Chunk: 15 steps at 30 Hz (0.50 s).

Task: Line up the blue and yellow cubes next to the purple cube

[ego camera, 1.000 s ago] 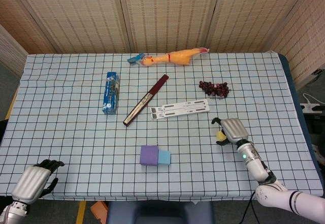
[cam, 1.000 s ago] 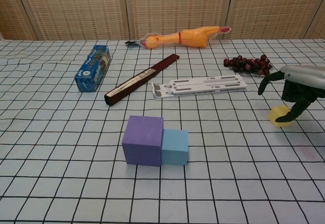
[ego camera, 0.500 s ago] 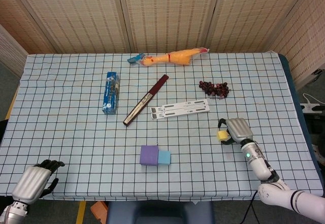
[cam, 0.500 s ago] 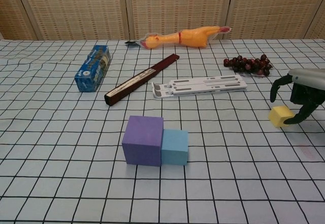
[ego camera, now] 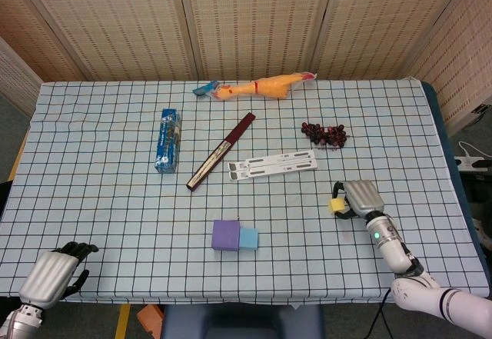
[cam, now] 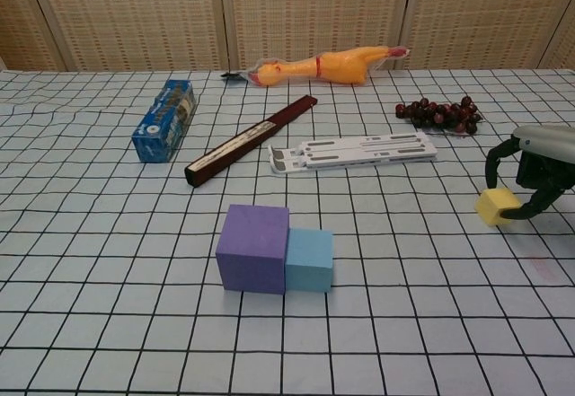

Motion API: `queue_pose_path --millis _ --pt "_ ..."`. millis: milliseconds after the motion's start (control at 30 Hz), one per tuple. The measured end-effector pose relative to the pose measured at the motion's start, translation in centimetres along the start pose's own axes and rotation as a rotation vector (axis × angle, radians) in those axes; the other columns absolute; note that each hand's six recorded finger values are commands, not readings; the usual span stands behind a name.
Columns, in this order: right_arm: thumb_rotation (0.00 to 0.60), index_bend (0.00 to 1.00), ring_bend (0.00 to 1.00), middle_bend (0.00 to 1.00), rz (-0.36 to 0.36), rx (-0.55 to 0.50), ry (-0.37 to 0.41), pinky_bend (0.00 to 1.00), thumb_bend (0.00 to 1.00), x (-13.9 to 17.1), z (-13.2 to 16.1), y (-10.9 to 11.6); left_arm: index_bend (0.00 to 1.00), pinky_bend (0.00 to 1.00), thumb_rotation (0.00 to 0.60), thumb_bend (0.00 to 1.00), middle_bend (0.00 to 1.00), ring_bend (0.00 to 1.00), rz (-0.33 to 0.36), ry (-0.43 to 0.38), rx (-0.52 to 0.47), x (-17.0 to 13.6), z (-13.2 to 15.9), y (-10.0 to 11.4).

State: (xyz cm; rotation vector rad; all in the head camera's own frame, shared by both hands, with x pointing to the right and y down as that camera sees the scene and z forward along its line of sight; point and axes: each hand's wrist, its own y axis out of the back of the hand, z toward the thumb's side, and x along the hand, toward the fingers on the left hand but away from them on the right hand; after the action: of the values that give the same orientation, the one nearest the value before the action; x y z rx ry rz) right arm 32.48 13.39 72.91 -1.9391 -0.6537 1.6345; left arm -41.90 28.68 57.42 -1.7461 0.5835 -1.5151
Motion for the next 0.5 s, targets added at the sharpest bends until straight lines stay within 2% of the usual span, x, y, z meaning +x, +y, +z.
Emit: queue_pose_path --millis 300,500 --pt "0.6 0.55 0.92 1.0 -0.008 -0.013 0.009 1.0 0.18 0.2 0.2 0.1 0.33 0.59 0.6 0.44 0.36 0.32 -0.003 -0.001 0.001 0.0 0.0 -0.1" --pt "0.6 0.55 0.92 1.0 -0.004 -0.06 0.057 1.0 0.18 0.4 1.9 0.1 0.33 0.59 0.6 0.44 0.36 0.32 -0.007 -0.004 0.005 0.1 0.2 -0.2"
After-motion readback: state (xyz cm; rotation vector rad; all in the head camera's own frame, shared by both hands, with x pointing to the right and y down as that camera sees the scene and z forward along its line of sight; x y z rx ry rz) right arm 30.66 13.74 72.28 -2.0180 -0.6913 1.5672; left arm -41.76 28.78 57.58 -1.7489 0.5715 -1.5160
